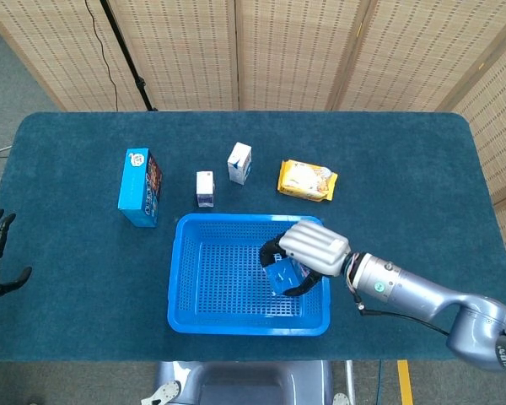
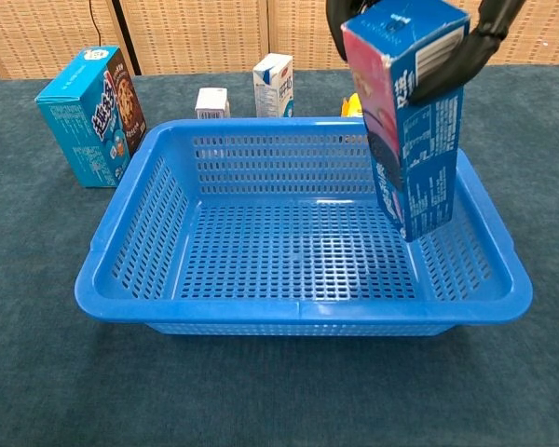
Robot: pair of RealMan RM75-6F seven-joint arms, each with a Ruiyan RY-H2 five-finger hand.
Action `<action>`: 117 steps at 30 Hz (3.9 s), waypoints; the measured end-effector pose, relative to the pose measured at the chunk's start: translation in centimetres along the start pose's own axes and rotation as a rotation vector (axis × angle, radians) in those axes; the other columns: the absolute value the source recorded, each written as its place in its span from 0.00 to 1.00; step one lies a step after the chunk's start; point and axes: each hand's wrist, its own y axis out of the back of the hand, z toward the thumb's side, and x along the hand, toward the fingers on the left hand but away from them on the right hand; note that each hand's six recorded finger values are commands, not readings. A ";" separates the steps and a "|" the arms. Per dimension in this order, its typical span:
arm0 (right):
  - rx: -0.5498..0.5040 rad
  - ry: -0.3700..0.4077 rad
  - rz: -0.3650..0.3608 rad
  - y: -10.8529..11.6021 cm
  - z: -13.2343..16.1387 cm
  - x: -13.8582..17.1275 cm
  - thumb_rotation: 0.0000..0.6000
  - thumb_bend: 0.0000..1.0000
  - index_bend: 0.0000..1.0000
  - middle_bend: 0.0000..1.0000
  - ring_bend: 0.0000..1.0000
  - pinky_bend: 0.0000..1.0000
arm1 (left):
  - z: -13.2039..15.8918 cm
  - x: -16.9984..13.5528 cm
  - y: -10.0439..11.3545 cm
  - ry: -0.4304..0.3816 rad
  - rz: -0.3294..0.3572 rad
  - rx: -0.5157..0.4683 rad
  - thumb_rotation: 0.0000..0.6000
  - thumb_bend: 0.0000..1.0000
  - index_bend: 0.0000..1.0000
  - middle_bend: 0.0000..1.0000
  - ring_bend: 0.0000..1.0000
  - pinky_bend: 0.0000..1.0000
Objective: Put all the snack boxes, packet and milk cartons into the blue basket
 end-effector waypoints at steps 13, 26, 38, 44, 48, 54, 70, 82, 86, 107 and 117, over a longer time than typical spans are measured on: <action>0.317 -0.043 0.044 -3.0 1.0 -2.6 1.00 0.50 0.59 0.68 0.71 0.66 | -0.5 0.0 0.2 0.008 0.001 -0.012 1.00 0.24 0.00 0.00 0.00 0.00; 0.304 -0.007 -0.018 -5.6 3.6 -5.2 1.00 0.00 0.00 0.00 0.01 0.20 | -0.7 0.1 0.2 0.008 -0.007 -0.017 1.00 0.24 0.00 0.00 0.00 0.00; 0.194 0.071 -0.127 -3.7 4.5 -4.7 1.00 0.00 0.00 0.00 0.00 0.07 | -0.6 -0.1 0.2 -0.002 -0.010 -0.023 1.00 0.24 0.00 0.00 0.00 0.00; 0.270 -0.065 -0.296 2.2 -0.1 -2.8 1.00 0.00 0.00 0.00 0.00 0.07 | -0.6 -0.3 0.1 -0.006 -0.014 -0.025 1.00 0.24 0.00 0.00 0.00 0.00; 0.268 -0.170 -0.359 4.9 -3.0 -1.4 1.00 0.00 0.00 0.00 0.00 0.02 | -0.3 -0.4 0.0 -0.012 -0.016 -0.024 1.00 0.24 0.00 0.00 0.00 0.00; 0.152 -0.360 -0.356 7.0 -8.4 0.1 1.00 0.00 0.00 0.00 0.00 0.00 | 0.3 -0.7 0.0 -0.025 -0.011 -0.020 1.00 0.24 0.00 0.00 0.00 0.00; -0.052 -0.535 -0.241 4.5 -17.7 -7.0 1.00 0.00 0.00 0.00 0.00 0.00 | -0.4 -0.1 -0.1 0.012 -0.013 -0.020 1.00 0.24 0.00 0.00 0.00 0.00; -0.057 -0.656 -0.169 0.8 -21.8 -10.1 1.00 0.00 0.00 0.00 0.00 0.00 | -1.4 0.6 -0.1 0.052 -0.021 -0.030 1.00 0.24 0.00 0.00 0.00 0.00; -0.059 -0.691 -0.144 -0.5 -22.9 -10.6 1.00 0.00 0.00 0.00 0.00 0.00 | -1.5 0.9 -0.2 0.059 -0.026 -0.027 1.00 0.24 0.00 0.00 0.00 0.00; -0.039 -0.742 -0.136 -3.8 -24.9 -12.3 1.00 0.22 0.35 0.45 0.42 0.42 | -1.7 1.2 -0.5 0.072 -0.033 -0.031 1.00 0.24 0.00 0.00 0.00 0.00; 0.012 -0.681 -0.223 -1.7 -24.2 -11.4 1.00 0.58 0.48 0.56 0.53 0.52 | -1.5 0.9 -0.2 0.060 -0.024 -0.039 1.00 0.24 0.00 0.00 0.00 0.00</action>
